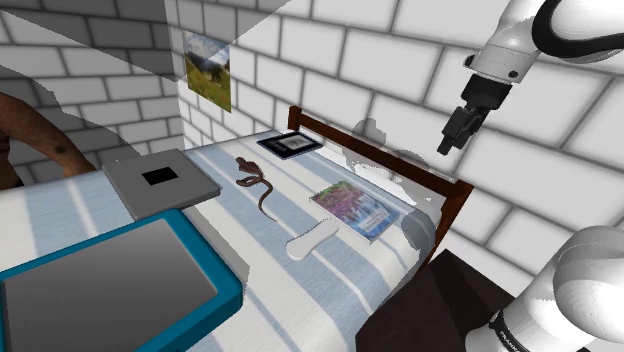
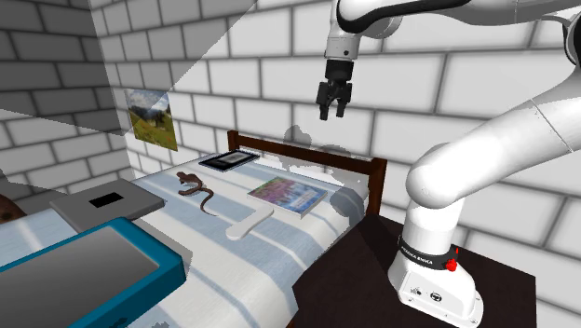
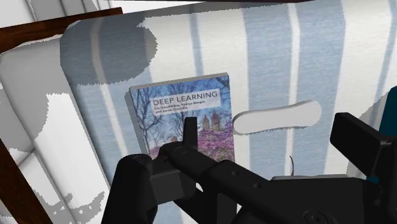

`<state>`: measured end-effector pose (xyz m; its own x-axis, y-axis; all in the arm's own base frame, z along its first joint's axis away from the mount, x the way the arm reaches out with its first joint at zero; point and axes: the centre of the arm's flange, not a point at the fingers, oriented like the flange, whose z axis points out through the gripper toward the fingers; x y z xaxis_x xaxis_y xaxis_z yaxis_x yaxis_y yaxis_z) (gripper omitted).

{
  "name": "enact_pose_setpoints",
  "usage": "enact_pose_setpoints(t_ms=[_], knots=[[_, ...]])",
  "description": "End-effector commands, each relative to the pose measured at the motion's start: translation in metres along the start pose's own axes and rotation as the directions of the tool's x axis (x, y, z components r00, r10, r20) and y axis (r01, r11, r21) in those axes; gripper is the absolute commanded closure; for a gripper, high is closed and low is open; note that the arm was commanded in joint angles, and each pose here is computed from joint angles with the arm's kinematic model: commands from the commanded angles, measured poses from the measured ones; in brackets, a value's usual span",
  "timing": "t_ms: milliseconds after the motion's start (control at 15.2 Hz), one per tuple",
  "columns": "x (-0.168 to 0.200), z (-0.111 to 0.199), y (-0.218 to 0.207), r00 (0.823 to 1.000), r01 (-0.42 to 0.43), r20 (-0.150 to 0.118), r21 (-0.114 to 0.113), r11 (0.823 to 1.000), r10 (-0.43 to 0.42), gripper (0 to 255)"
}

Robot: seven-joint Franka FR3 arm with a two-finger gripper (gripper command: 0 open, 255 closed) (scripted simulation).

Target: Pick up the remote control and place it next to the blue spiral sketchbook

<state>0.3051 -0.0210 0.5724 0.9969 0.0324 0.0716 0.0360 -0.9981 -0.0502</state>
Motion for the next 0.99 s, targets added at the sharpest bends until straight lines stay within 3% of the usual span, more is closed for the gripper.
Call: enact_pose_setpoints(t_ms=[0, 198, 462, 660, 924], knots=[[0.0, 0.0, 0.0, 1.0, 0.0, 0.0, 0.0, 1.0, 0.0, 0], [0.005, 0.031, -0.025, 0.992, -0.127, 0.001, -0.007, 0.992, 0.127, 0], [0.017, 0.073, -0.056, 0.956, -0.293, 0.002, -0.016, 0.956, 0.293, 0], [0.029, 0.105, -0.078, 0.911, -0.412, 0.001, -0.023, 0.911, 0.412, 0], [0.05, 0.147, -0.104, 0.828, -0.56, -0.001, -0.031, 0.828, 0.56, 0]])
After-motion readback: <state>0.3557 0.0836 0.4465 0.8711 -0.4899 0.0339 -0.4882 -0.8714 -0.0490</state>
